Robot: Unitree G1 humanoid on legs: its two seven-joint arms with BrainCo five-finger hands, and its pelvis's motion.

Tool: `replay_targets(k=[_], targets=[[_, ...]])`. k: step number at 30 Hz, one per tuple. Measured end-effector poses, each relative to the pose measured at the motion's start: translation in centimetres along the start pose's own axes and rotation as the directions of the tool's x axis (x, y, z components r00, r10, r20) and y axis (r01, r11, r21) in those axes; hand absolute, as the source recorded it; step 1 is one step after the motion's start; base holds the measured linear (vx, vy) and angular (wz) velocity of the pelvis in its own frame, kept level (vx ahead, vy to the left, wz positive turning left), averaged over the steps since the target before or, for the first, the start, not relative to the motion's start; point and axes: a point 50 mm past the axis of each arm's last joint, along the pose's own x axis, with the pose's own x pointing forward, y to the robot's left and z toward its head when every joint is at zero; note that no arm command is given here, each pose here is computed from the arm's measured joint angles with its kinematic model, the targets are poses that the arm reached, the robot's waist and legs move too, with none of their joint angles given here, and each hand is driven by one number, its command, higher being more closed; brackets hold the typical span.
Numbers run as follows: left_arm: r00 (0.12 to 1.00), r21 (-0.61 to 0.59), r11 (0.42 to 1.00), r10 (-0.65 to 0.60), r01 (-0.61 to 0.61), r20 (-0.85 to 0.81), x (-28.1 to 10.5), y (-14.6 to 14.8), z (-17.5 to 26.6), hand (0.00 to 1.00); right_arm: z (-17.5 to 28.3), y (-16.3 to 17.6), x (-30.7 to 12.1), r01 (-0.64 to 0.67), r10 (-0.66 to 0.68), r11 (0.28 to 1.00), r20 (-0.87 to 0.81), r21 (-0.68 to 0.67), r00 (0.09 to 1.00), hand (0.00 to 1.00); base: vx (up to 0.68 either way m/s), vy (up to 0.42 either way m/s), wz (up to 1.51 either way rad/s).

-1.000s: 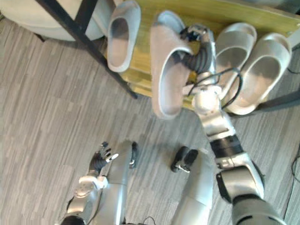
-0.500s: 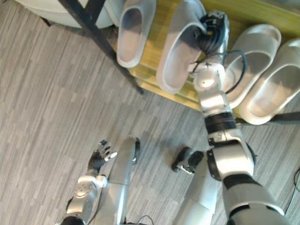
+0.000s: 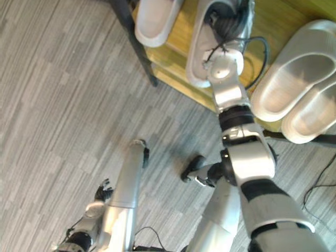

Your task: Organize the slippers on the shoe rack

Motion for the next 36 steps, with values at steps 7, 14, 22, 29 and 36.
replay_targets(k=[7,14,22,29,36], targets=[[1.000,-0.011,1.000,0.000,0.000,-0.014,0.0,-0.7,-0.1,0.00,-1.0,-0.2,-0.5,0.027,-0.022,0.997,-0.065,0.072,0.998,0.00,0.00,0.018,-0.03],[1.000,-0.020,1.000,0.013,-0.014,-0.017,0.0,-0.3,-0.2,0.00,-2.7,-0.4,-2.5,0.033,-0.023,0.994,-0.094,0.102,0.995,0.00,0.00,0.018,-0.07],[0.999,-0.016,1.000,0.026,-0.027,-0.022,0.0,0.2,-0.3,0.00,-2.4,-0.5,-4.3,0.027,-0.023,0.991,-0.036,0.129,0.999,0.00,0.00,0.020,-0.05],[0.998,-0.027,0.998,0.050,-0.051,-0.038,-0.1,0.8,-0.8,0.00,-3.3,0.4,-7.3,0.002,0.011,0.982,-0.070,0.190,0.998,0.00,0.00,0.009,-0.02],[0.996,-0.035,0.997,0.067,-0.069,-0.051,-0.1,1.3,-1.0,0.00,-5.2,2.2,-10.5,-0.085,0.180,0.889,-0.174,0.449,0.968,0.00,0.00,0.010,-0.01]])
